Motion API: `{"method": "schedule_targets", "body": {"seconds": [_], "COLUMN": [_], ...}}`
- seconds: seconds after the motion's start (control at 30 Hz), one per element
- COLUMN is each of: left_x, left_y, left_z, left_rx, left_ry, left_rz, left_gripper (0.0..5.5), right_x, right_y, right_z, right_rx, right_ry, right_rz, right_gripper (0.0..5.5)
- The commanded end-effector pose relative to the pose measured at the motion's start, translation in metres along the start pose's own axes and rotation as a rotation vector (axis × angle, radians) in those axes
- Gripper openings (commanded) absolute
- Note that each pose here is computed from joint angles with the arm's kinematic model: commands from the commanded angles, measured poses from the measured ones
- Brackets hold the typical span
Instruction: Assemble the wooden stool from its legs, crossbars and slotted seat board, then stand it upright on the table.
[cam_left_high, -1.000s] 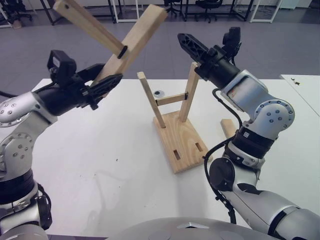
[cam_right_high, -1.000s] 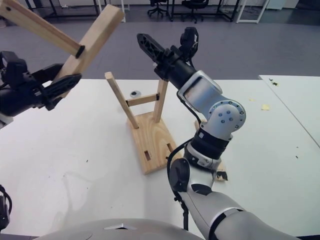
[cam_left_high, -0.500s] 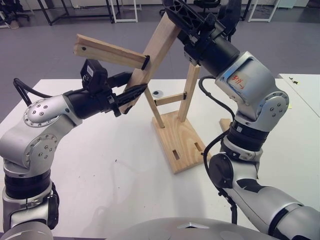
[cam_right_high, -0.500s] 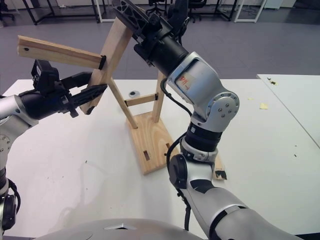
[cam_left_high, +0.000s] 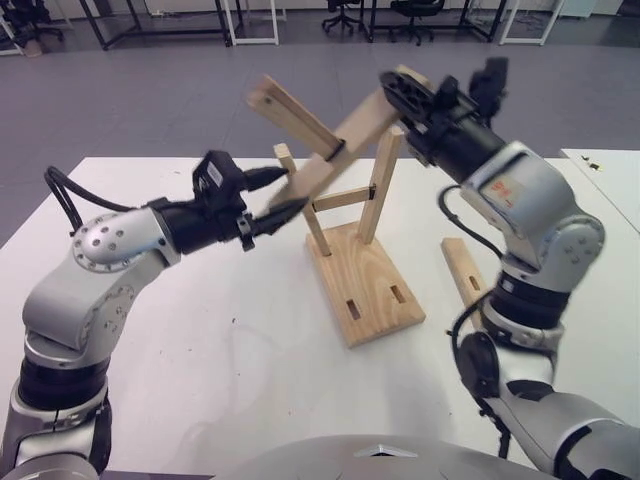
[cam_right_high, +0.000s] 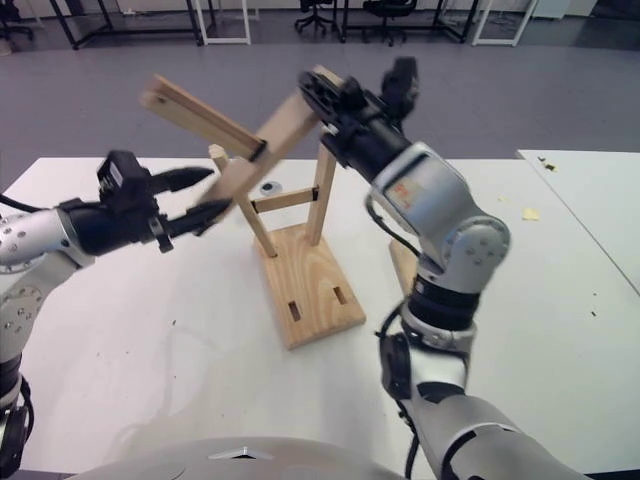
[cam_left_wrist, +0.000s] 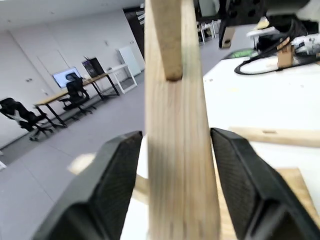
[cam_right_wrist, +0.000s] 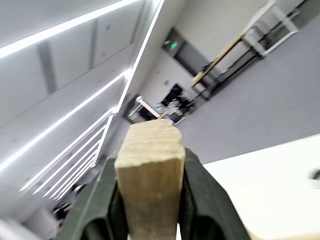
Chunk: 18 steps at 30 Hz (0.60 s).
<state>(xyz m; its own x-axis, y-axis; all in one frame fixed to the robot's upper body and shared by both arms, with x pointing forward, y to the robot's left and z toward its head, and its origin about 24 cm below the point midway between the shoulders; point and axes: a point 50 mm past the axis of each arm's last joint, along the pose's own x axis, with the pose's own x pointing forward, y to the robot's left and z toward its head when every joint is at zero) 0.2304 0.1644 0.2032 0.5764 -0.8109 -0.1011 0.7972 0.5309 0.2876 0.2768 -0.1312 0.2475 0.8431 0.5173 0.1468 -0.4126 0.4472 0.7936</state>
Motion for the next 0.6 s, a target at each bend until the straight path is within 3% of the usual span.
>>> {"method": "schedule_targets", "body": {"seconds": [0.03,0.3,0.6], "left_x": [-0.003,-0.014,-0.013], "left_y": [-0.01,-0.015,-0.013], "left_z": [-0.013,-0.035,-0.038], "left_rx": [-0.014,-0.105,-0.112], "left_ry": [0.038,0.092,0.101], "left_rz": [-0.027,0.037,0.066], "left_gripper": [3.26,4.68,4.69], "right_x": [-0.025,-0.082,-0.092], "right_y": [-0.01,-0.052,-0.075], "right_z": [0.007,0.015,0.001], "right_rx": [-0.034,-0.238,-0.464], "right_ry": [-0.009,0.07,0.101], "right_rz": [-0.054,-0.297,-0.325], "right_gripper": [1.04,1.04,1.04]}}
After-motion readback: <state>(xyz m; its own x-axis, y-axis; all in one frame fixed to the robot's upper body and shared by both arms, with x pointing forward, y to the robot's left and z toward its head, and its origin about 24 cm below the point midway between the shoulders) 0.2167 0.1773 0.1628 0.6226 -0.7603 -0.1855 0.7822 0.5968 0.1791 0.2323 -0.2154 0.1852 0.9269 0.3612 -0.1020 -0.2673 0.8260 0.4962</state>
